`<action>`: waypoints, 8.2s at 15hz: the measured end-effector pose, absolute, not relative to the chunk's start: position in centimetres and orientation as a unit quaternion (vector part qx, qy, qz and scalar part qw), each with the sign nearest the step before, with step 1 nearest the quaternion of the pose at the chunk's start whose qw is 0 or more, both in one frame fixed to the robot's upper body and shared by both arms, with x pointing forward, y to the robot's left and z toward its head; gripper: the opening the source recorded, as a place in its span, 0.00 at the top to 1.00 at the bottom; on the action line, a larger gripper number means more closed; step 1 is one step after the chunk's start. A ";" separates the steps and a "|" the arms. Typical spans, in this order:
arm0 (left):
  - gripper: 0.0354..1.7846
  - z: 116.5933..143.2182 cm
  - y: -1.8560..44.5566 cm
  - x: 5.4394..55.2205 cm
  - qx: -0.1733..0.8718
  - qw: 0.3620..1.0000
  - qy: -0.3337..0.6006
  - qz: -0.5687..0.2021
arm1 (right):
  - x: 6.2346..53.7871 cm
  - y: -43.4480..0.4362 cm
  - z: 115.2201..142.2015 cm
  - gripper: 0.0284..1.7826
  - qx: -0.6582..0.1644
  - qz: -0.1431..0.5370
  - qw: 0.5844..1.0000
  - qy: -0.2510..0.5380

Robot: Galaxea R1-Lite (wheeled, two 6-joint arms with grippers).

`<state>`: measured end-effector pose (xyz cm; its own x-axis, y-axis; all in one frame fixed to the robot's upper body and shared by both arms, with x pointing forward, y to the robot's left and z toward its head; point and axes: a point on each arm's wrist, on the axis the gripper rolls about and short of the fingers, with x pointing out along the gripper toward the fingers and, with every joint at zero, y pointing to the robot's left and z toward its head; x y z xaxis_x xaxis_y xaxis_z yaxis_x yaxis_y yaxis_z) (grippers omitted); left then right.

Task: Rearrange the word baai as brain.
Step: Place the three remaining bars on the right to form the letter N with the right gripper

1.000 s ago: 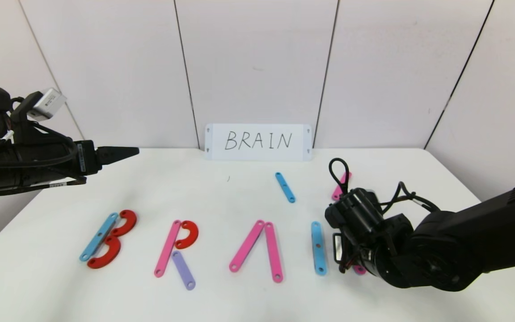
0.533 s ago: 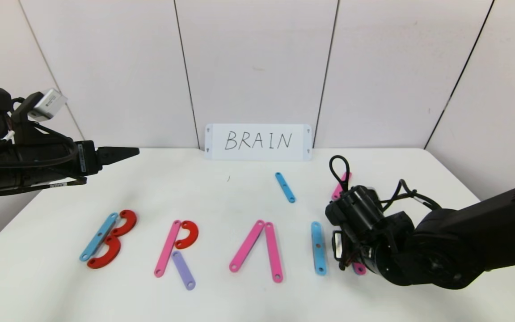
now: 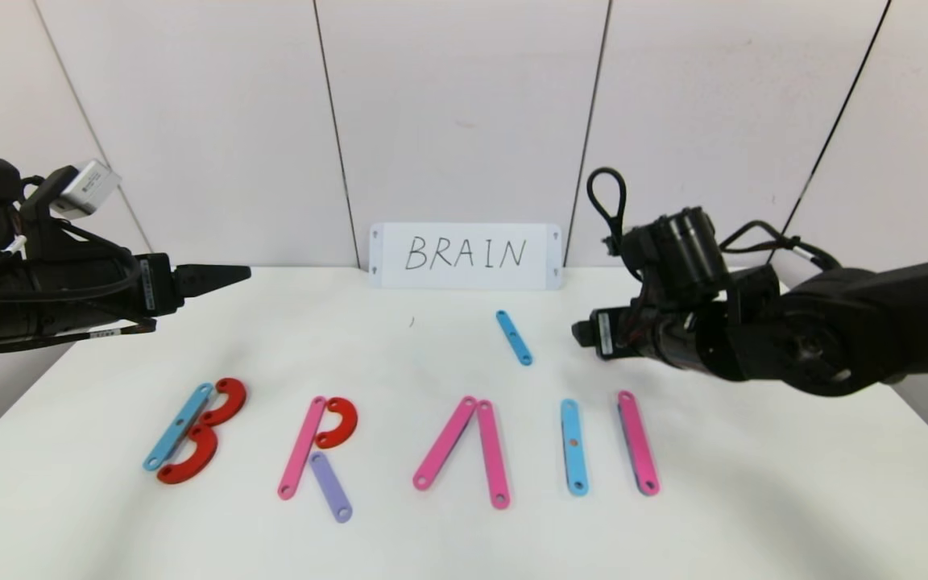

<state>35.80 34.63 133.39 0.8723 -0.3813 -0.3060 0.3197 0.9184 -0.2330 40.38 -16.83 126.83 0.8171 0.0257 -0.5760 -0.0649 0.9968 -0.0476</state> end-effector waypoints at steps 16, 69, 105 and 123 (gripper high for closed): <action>0.03 132.6 35.0 36.4 -0.071 0.964 0.183 -0.178 | 48.1 -10.7 122.2 0.03 -0.074 0.195 0.924 0.320; 0.03 132.5 36.2 36.8 -0.078 0.965 0.177 -0.177 | 36.6 -22.2 122.5 0.85 -0.098 0.052 0.909 0.401; 0.03 132.4 36.2 36.8 -0.077 0.965 0.179 -0.177 | 35.1 -23.9 119.2 0.85 -0.100 0.108 0.891 0.429; 0.03 132.3 36.1 36.8 -0.075 0.965 0.180 -0.178 | 35.5 -27.6 123.4 0.03 -0.121 0.075 0.922 0.359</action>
